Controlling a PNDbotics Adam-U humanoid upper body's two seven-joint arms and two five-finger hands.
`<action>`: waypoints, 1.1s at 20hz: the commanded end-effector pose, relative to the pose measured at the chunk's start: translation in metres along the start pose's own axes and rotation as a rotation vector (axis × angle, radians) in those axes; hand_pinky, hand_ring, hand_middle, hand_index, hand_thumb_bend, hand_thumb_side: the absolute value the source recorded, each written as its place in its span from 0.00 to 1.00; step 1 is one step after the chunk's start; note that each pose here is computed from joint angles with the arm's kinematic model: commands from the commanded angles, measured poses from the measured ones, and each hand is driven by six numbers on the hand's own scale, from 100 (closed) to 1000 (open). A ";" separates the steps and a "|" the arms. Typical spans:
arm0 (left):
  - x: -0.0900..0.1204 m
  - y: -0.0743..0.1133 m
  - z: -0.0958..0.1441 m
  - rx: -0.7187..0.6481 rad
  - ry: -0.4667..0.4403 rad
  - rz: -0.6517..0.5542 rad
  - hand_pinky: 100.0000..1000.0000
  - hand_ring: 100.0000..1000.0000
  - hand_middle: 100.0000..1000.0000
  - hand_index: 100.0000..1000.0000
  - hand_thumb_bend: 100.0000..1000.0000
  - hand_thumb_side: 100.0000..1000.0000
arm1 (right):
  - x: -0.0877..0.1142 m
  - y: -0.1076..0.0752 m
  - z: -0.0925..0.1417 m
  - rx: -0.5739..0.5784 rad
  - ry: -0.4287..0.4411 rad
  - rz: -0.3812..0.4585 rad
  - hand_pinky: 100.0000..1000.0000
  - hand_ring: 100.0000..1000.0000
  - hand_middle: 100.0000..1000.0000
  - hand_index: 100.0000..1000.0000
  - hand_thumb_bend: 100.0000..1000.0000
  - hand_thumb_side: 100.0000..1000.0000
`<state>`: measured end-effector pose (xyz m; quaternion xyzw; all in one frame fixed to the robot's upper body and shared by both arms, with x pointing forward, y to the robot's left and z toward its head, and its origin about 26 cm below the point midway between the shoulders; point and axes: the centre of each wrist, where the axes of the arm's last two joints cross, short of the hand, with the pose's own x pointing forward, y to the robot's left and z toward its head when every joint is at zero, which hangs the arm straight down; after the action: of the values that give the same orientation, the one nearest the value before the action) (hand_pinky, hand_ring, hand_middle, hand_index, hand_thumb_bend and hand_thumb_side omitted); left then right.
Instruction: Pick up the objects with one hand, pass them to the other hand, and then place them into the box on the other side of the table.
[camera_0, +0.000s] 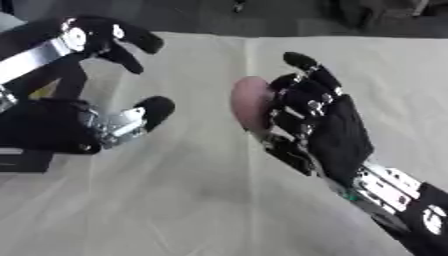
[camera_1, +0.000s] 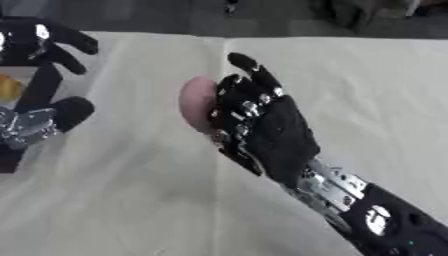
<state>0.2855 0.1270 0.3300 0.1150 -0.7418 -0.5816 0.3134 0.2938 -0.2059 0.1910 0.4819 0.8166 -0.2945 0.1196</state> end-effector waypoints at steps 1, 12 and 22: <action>0.011 0.004 -0.002 -0.017 -0.006 -0.071 0.89 0.75 0.79 0.88 0.28 0.48 | 0.000 -0.004 -0.009 -0.019 -0.027 -0.001 0.73 0.46 0.21 0.32 0.18 0.00; 0.031 0.001 -0.014 -0.059 0.008 -0.182 0.88 0.77 0.79 0.88 0.36 0.40 | 0.005 -0.001 -0.020 -0.032 -0.074 -0.031 0.75 0.46 0.22 0.32 0.18 0.00; 0.038 -0.004 -0.019 -0.067 0.086 -0.214 0.88 0.77 0.78 0.88 0.40 0.40 | 0.009 0.000 -0.025 -0.062 -0.117 -0.044 0.76 0.46 0.23 0.32 0.17 0.00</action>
<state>0.2709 0.0908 0.3339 0.1967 -0.6883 -0.6350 0.2905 0.2942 -0.1867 0.1979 0.4440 0.8268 -0.3078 0.1566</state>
